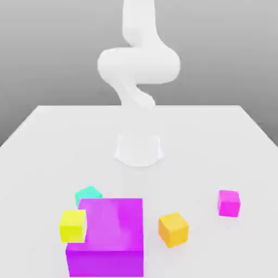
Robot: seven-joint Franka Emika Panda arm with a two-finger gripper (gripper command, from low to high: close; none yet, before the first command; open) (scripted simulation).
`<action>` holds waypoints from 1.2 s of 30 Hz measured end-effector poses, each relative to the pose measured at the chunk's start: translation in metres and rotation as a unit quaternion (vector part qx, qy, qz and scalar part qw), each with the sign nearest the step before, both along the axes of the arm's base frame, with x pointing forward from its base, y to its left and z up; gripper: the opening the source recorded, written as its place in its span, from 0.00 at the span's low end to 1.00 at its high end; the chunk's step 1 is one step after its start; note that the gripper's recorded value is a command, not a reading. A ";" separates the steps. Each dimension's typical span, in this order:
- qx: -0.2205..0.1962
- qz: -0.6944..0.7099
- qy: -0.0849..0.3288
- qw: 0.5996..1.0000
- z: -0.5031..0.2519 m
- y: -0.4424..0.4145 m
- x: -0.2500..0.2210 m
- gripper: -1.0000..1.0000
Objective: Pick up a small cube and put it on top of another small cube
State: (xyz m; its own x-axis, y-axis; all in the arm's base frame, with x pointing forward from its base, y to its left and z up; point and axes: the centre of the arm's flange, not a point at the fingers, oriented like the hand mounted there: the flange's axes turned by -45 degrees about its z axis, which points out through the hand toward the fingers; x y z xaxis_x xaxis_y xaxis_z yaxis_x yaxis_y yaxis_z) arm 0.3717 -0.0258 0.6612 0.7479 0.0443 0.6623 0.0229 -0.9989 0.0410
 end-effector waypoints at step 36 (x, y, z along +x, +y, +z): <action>-0.081 0.318 0.332 0.884 -0.493 -0.120 -0.082 0.50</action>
State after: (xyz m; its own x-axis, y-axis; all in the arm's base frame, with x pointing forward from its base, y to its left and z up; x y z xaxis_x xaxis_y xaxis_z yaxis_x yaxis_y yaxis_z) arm 0.2902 -0.1453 0.1686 0.7595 0.6497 0.0327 0.6505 -0.7578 -0.0508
